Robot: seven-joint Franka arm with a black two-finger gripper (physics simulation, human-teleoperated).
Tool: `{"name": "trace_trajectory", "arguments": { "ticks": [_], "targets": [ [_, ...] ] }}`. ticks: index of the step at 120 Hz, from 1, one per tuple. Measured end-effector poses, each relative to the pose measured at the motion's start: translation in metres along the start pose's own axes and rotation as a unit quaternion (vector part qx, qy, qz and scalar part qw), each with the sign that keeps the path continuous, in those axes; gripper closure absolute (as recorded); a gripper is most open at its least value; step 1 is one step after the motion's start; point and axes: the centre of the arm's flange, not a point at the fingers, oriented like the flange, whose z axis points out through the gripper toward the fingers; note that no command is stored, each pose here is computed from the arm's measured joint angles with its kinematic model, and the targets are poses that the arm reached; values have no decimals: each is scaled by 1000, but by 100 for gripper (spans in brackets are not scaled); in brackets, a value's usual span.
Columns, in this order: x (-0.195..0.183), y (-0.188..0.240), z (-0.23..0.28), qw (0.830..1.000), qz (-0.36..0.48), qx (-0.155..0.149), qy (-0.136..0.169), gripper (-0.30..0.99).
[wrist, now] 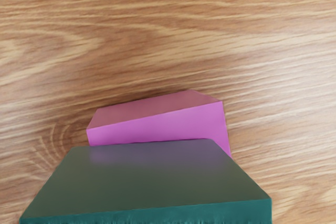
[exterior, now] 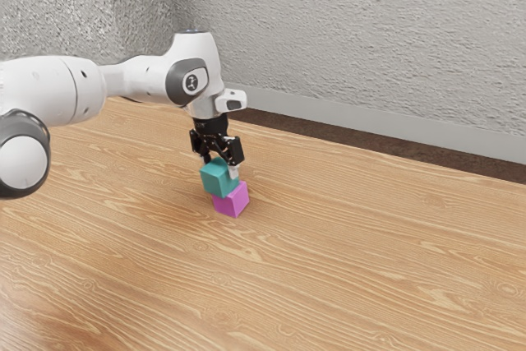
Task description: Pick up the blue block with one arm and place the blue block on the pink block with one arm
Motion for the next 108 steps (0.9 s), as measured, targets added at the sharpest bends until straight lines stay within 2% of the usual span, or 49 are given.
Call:
{"name": "trace_trajectory", "arguments": {
  "ticks": [21,37,48,76,93,102,108],
  "targets": [
    [-3,2,-15,1000,6,5,6,1],
    [-28,27,-95,998,24,43,31,0],
    [-59,55,-137,996,44,68,31,0],
    [-182,147,-254,980,126,148,39,0],
    [-213,217,-286,966,199,163,24,0],
    [-243,223,-334,962,200,180,35,0],
    [-258,225,-348,962,199,187,28,0]
  ]
}}
